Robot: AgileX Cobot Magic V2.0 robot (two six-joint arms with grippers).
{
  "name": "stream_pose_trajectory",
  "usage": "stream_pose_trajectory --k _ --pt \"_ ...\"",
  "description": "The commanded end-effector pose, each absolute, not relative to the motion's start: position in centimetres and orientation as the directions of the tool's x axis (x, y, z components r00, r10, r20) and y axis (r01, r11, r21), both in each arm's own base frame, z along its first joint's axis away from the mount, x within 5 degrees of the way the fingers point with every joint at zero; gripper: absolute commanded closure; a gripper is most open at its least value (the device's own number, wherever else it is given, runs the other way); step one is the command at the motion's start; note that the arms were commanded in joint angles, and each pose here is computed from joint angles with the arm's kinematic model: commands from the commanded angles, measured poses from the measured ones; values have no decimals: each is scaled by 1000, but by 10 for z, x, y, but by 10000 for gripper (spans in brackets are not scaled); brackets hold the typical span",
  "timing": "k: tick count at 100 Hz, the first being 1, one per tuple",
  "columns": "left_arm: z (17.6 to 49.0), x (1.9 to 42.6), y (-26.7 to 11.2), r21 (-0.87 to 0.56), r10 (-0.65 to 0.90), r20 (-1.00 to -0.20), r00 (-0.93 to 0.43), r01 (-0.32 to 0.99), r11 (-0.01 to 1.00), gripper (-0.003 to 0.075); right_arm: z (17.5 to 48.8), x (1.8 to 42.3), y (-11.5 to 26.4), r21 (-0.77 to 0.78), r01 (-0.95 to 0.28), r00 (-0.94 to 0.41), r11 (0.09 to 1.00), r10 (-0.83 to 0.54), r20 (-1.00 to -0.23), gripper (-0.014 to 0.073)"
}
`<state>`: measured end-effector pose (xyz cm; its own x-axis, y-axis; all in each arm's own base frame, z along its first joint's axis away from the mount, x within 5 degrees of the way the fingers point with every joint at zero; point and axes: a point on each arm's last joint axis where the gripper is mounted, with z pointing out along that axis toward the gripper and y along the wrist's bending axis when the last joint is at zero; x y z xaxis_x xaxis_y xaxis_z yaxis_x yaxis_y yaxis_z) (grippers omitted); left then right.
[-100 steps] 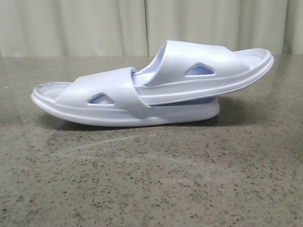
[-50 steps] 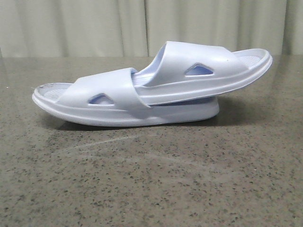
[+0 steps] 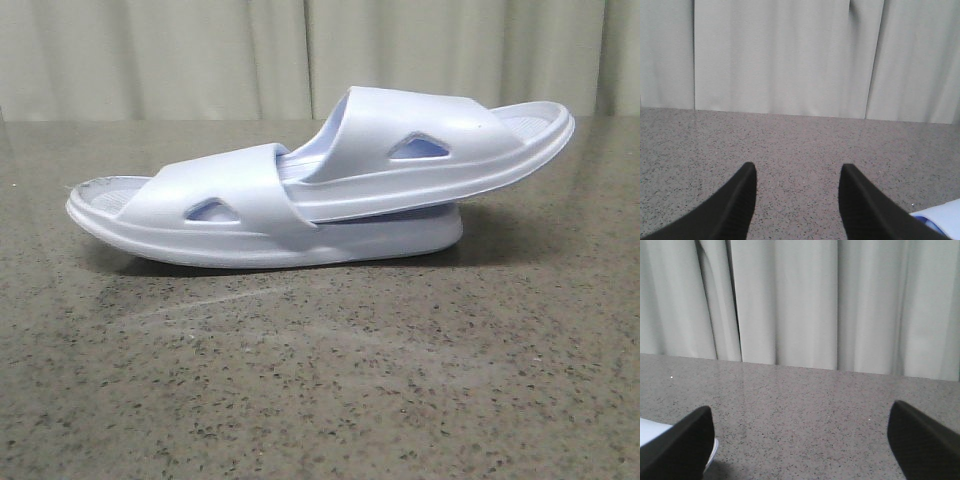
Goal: Insert blue slippers together front up
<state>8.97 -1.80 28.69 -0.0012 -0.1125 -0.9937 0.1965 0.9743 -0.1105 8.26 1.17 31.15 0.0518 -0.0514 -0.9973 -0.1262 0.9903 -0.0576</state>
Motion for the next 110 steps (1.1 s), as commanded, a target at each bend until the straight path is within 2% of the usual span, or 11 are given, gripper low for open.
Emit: stream_pose_trajectory --k 1,18,28,35,45,60,71,110 --pt "296 90 -16 -117 -124 -992 27 179 977 389 321 81 8 -60 -77 102 995 -52 -993 -27" --pt "296 90 -16 -117 -124 -992 27 179 977 395 321 81 7 -60 -76 103 995 -52 -993 -27" --pt "296 90 -16 -117 -124 -992 27 179 977 442 321 81 7 -59 -71 106 996 -51 -993 -21" --pt "296 90 -16 -117 -124 -992 27 179 977 491 321 81 7 -59 -70 107 996 -51 -993 29" --pt "296 90 -16 -117 -124 -992 27 179 977 577 321 81 7 -59 -70 107 996 -51 -993 183" --pt "296 90 -16 -117 -124 -992 27 179 977 702 321 81 7 -59 -73 105 996 -52 -993 517" --pt "296 90 -16 -117 -124 -992 27 179 977 704 321 81 7 -60 -75 103 995 -52 -993 702" --pt "296 90 -16 -117 -124 -992 27 179 977 704 321 81 8 -60 -77 103 995 -52 -993 702"
